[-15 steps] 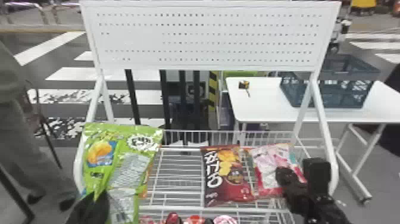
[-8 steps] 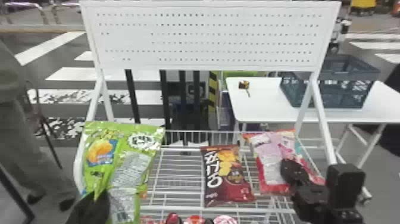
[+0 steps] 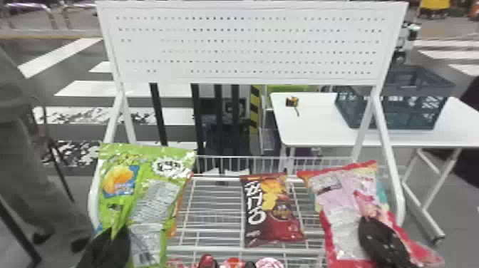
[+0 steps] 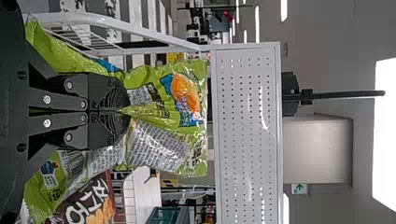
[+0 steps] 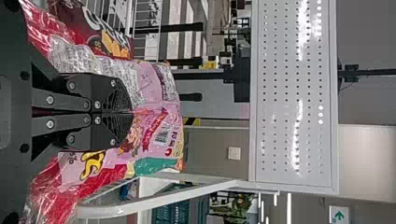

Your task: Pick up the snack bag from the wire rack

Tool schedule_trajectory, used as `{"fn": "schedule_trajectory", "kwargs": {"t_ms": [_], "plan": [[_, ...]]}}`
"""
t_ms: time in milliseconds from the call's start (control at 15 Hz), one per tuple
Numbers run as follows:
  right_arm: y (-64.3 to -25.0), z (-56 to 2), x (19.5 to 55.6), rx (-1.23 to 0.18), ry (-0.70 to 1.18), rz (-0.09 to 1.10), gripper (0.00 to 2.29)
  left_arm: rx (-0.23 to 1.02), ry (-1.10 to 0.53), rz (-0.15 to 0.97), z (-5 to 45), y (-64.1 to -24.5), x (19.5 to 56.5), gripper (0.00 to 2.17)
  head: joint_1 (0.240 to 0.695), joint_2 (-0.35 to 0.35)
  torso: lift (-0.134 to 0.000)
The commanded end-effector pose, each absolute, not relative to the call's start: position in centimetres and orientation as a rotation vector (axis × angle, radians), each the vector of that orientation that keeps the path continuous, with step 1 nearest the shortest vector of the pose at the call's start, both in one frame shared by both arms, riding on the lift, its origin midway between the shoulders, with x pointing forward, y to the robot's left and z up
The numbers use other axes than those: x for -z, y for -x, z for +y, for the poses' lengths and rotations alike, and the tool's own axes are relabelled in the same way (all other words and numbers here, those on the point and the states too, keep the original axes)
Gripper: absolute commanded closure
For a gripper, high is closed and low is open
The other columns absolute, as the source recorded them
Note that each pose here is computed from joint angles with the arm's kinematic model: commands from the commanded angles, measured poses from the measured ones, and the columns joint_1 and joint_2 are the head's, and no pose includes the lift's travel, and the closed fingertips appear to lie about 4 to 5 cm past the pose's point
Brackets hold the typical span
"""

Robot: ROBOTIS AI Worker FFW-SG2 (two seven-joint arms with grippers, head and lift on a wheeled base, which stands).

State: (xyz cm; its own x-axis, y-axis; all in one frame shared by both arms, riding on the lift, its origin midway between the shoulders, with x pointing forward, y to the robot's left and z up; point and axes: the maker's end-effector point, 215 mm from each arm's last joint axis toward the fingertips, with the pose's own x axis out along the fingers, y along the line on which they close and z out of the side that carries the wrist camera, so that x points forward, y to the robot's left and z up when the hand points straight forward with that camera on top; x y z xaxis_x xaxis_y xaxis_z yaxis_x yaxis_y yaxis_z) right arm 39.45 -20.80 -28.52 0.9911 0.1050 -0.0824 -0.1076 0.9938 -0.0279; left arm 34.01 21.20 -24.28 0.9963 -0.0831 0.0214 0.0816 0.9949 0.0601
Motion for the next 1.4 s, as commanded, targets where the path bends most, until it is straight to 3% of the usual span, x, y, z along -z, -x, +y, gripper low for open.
{"fn": "schedule_trajectory", "kwargs": {"t_ms": [0, 267, 1333], "plan": [[-36.7, -21.5, 27.7, -0.104, 0.042, 0.070, 2.25, 0.081, -0.060, -0.026, 21.3, -34.1, 24.2, 1.78, 0.499, 0.000, 0.000], [-34.5, -23.0, 27.7, -0.089, 0.021, 0.075, 2.25, 0.074, -0.061, -0.029, 21.5, -34.2, 24.1, 1.78, 0.499, 0.000, 0.000], [-34.0, -22.6, 26.8, -0.114, -0.006, 0.053, 2.25, 0.069, -0.062, -0.033, 21.8, -34.0, 23.8, 1.78, 0.499, 0.000, 0.000]]}}
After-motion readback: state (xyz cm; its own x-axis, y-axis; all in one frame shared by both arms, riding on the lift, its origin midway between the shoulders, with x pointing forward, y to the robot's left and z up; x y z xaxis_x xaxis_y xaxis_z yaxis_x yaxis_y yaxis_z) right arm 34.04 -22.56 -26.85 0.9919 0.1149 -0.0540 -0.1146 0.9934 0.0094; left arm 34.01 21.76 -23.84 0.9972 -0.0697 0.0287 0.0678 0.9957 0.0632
